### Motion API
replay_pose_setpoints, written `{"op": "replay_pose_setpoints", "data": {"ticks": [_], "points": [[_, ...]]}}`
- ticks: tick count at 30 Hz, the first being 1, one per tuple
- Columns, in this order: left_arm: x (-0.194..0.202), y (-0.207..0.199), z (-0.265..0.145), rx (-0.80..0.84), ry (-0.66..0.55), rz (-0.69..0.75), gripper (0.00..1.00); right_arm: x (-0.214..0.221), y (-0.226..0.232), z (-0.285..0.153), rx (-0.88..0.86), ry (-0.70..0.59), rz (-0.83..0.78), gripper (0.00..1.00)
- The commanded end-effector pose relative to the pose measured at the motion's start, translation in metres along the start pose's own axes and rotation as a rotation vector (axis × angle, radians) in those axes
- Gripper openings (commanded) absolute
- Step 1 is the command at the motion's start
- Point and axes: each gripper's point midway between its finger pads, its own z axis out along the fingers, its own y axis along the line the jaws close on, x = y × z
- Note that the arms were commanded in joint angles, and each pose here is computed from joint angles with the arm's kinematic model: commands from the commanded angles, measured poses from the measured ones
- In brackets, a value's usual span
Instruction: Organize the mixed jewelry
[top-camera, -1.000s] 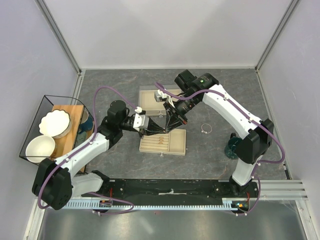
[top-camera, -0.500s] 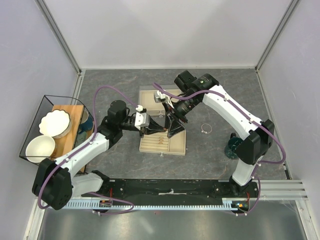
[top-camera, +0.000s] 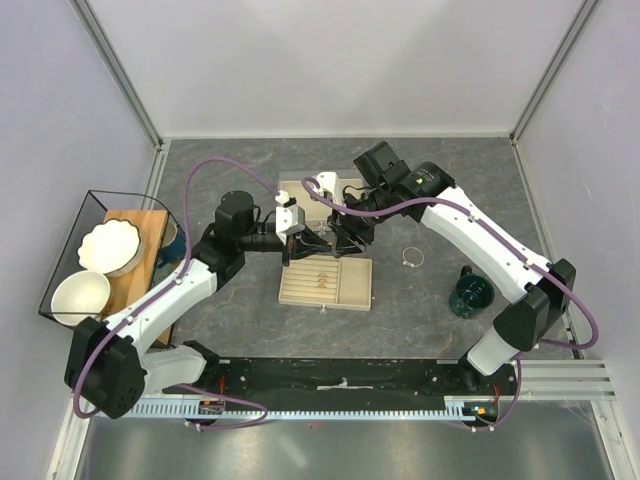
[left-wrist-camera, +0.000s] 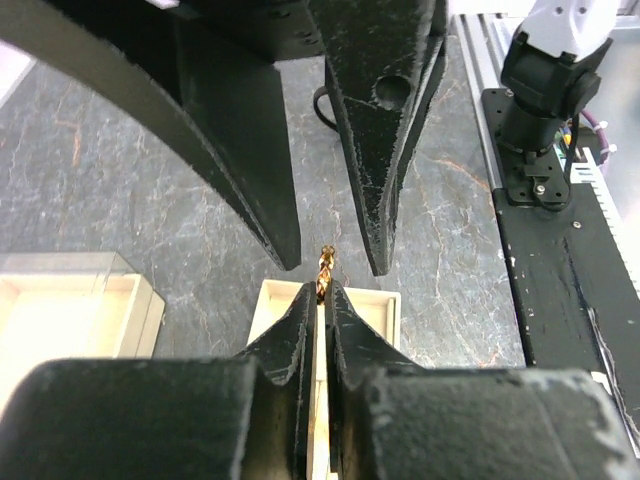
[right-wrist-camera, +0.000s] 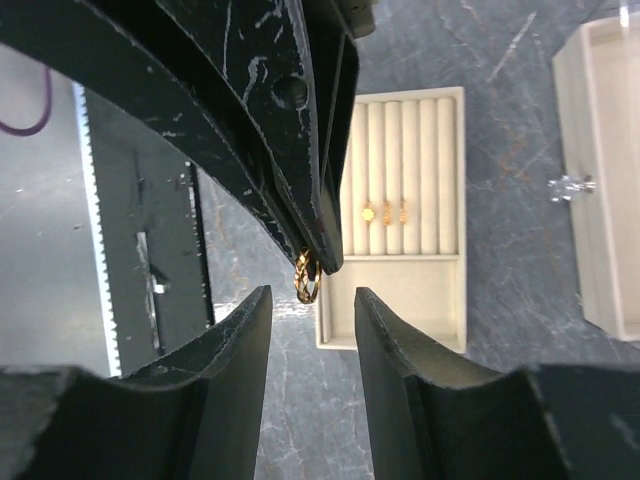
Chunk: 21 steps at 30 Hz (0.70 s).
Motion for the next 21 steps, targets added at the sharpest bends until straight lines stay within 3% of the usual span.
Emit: {"op": "replay_pose_setpoints", "data": {"ticks": [1,9,21], "points": [[-0.001,0.012,0.002,-0.053,0.036,-0.090,0.02,-0.020,-0.011,-0.013,0.129,-0.059,-0.018,0.45],[0.010,0.012,0.006,-0.036,0.062,-0.156,0.01,-0.022,-0.017,-0.015,0.179,-0.061,-0.025,0.37],[0.007,0.016,0.005,-0.055,0.059,-0.152,0.02,-0.014,-0.006,-0.001,0.114,-0.040,-0.024,0.38]]}}
